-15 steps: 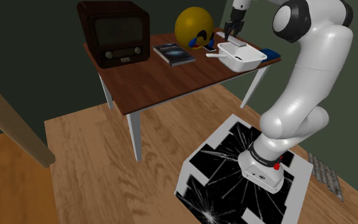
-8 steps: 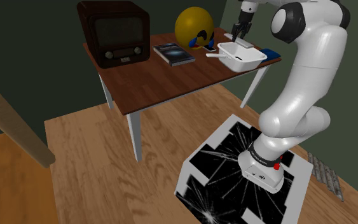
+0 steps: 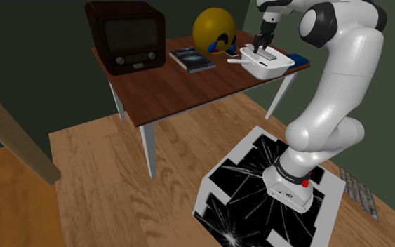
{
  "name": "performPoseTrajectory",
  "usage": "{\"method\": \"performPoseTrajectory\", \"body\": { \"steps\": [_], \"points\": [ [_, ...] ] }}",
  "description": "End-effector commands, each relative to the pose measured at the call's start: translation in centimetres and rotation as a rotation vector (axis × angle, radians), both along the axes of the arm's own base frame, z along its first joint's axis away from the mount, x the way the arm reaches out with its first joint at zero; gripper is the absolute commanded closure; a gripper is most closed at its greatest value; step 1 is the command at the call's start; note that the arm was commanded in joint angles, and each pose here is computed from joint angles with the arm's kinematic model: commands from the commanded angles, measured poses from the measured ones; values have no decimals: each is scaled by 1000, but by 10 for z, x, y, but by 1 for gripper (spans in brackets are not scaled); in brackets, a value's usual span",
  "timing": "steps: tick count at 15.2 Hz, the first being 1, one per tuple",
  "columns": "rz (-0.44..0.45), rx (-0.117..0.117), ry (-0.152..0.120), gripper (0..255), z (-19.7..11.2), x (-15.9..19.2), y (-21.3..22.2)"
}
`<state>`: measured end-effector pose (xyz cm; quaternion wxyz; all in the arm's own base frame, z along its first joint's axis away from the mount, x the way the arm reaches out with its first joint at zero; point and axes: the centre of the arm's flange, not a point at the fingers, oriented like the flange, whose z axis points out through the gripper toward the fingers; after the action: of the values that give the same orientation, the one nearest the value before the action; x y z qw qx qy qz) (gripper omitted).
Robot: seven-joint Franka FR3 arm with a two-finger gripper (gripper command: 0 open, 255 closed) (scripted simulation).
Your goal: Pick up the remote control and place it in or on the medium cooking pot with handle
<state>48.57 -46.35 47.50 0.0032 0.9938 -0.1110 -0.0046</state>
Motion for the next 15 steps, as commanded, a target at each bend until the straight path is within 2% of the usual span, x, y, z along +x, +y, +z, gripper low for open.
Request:
{"method": "performPoseTrajectory", "body": {
  "steps": [1,2,10,11,15],
  "points": [
    [0,-1,-1,255,-11,1,-1],
    [0,-1,-1,255,-20,1,-1],
    [0,-1,-1,255,-20,1,-1],
    [0,-1,-1,0,-20,1,-1],
    [0,-1,-1,0,-20,1,-1]
  ]
}}
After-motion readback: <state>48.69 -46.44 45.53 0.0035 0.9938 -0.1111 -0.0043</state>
